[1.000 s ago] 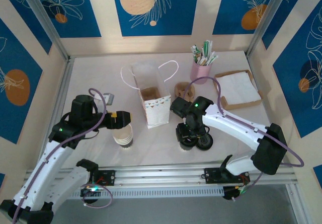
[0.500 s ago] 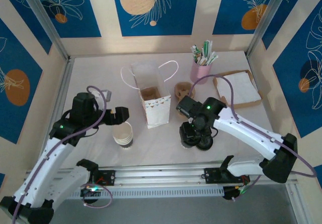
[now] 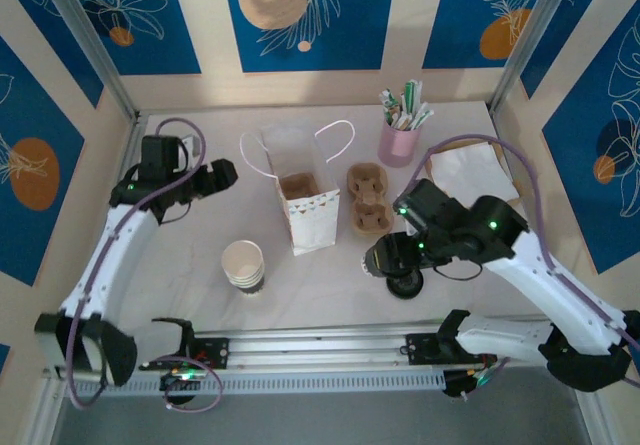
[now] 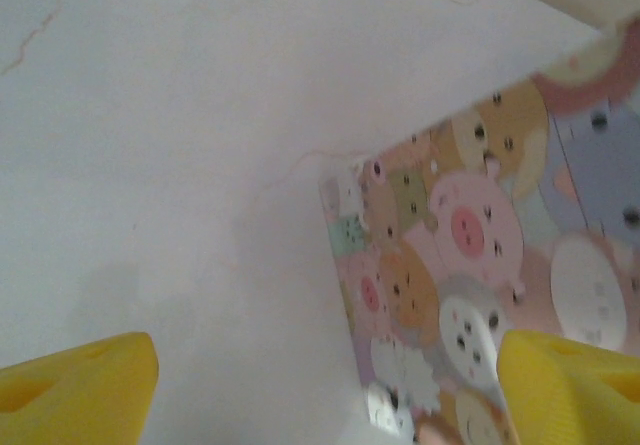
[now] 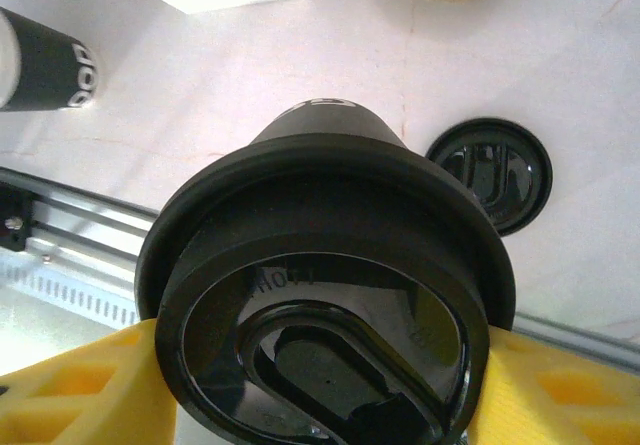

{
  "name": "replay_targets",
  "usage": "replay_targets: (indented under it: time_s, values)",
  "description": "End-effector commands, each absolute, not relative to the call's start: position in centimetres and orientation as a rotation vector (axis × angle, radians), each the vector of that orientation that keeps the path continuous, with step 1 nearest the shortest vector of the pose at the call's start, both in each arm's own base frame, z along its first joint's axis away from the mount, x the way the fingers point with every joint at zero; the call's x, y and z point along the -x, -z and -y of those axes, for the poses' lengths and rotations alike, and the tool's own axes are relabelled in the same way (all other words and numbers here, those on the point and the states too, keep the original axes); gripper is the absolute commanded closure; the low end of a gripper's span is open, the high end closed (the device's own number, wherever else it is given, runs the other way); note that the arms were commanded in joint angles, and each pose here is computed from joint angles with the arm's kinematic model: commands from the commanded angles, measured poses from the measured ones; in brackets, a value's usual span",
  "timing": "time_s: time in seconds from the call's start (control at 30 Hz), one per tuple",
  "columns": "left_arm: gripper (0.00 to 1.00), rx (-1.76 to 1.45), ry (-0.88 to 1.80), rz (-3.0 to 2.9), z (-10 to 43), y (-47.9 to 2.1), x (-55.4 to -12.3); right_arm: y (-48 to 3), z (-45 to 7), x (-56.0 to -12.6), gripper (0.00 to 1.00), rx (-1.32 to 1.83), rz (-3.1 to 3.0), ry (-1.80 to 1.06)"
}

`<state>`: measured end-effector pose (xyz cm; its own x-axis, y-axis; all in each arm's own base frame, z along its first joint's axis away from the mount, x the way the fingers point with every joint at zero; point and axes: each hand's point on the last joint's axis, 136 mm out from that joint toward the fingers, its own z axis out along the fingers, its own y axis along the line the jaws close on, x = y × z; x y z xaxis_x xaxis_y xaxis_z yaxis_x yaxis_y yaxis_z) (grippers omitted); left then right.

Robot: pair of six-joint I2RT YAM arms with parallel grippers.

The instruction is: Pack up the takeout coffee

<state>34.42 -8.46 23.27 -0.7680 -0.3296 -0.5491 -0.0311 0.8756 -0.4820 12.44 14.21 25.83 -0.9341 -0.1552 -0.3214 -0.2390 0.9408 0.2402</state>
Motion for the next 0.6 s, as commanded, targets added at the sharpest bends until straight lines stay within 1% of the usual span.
replay_targets:
  time_s: [0.0, 0.27, 0.4, 0.57]
  values:
    - [0.13, 0.213, 0.689, -2.325, 9.2, -24.7, -38.4, -28.2, -13.5, -11.7, 0.37, 0.344, -2.709, -0.471]
    - [0.17, 0.144, 0.829, -2.308, 11.8, -21.9, -46.9, -33.9, -14.4, -11.1, 0.38, 0.450, -2.463, -0.696]
    - [0.19, 0.091, 0.882, -2.326, 13.6, -20.2, -49.7, -35.6, -14.8, -11.0, 0.38, 0.485, -2.399, -0.747]
    - [0.19, 0.004, 0.919, -2.328, 16.1, -19.3, -51.6, -37.6, -15.2, -10.7, 0.38, 0.504, -2.325, -0.816]
